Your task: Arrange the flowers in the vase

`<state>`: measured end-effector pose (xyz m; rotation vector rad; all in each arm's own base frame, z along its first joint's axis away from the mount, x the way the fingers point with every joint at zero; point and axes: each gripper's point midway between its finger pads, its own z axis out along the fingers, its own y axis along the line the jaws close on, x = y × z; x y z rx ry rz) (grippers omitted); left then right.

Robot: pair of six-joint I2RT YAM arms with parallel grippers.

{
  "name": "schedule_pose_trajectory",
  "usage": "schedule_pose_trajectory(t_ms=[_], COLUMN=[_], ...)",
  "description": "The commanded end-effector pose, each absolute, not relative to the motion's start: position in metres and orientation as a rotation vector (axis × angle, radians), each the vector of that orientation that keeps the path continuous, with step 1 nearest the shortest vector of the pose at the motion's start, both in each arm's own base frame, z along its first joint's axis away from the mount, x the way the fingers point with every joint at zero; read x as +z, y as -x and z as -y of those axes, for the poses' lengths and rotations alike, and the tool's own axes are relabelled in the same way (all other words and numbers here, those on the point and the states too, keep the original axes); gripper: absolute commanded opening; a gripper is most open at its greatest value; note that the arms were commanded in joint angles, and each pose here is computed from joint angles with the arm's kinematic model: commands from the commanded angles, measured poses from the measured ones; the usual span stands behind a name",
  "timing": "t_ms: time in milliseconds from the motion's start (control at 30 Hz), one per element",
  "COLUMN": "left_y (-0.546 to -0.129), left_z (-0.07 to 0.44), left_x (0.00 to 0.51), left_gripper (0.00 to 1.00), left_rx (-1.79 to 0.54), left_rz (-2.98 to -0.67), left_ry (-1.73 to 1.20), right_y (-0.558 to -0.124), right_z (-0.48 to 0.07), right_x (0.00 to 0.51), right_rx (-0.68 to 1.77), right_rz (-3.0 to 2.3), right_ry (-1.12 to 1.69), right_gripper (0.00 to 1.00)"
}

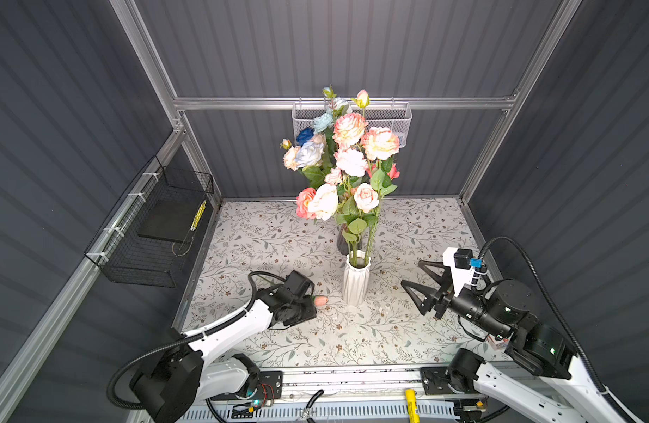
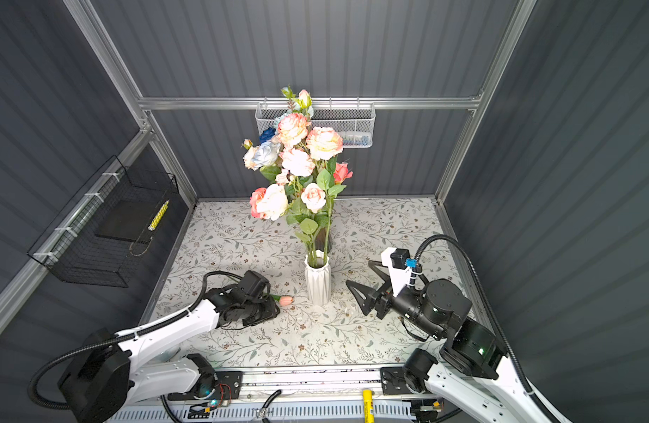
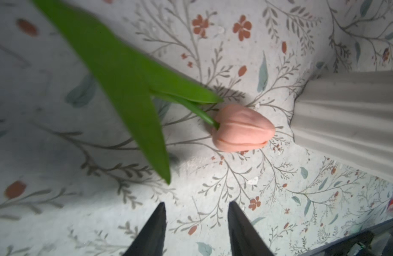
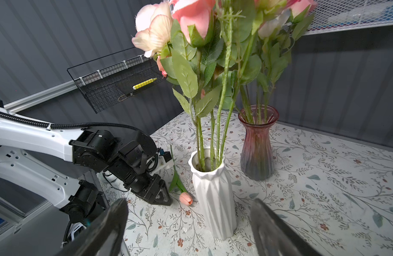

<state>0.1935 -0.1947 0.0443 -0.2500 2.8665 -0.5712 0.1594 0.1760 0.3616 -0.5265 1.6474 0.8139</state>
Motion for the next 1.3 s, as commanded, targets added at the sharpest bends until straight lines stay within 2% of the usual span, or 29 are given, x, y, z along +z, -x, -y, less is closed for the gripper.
schedule_pose_trajectory(t_ms=[0, 67, 200, 333, 467, 567, 733, 867, 1100, 1267], left_y=[-0.204, -0.212, -0.242, -0.29, -0.346, -0.395, -0.451, -0.444, -0.436, -0.434], left_z=[0.215, 0.218, 0.226, 0.222, 0.204, 0.19, 0.139, 0.112, 0.034, 0.003], left_x=[0.043, 0.039, 0.032, 0.018, 0.022, 0.052, 0.09, 0.114, 0.101, 0.084], left_gripper=[0.34, 0.29, 0.24, 0.21, 0.2, 0.21, 0.34, 0.57, 0.58, 0.56], left_rx=[-0.639, -0.609, -0.556, -0.571, -0.486, -0.449, -0.427, -0.378, -0.323, -0.223], left_rz=[-2.859, -2.855, -2.821, -2.779, -2.695, -2.566, -2.439, -2.384, -2.319, -2.34], left_ry=[0.216, 0.19, 0.148, 0.228, 0.254, 0.289, 0.441, 0.458, 0.694, 0.772], right_y=[-0.159, -0.159, -0.157, -0.155, -0.154, -0.154, -0.153, -0.152, -0.152, -0.15], right_z=[-0.173, -0.173, -0.17, -0.167, -0.165, -0.165, -0.166, -0.165, -0.169, -0.166], right_x=[0.368, 0.368, 0.37, 0.372, 0.375, 0.376, 0.377, 0.377, 0.373, 0.374], right_rx=[0.818, 0.818, 0.82, 0.822, 0.822, 0.819, 0.827, 0.828, 0.84, 0.841], right_rz=[-1.622, -1.623, -1.612, -1.607, -1.603, -1.602, -1.599, -1.595, -1.6, -1.592], right_ry=[0.508, 0.508, 0.502, 0.495, 0.49, 0.486, 0.493, 0.495, 0.509, 0.502], right_gripper=[0.87, 0.87, 0.87, 0.87, 0.87, 0.87, 0.87, 0.87, 0.87, 0.87])
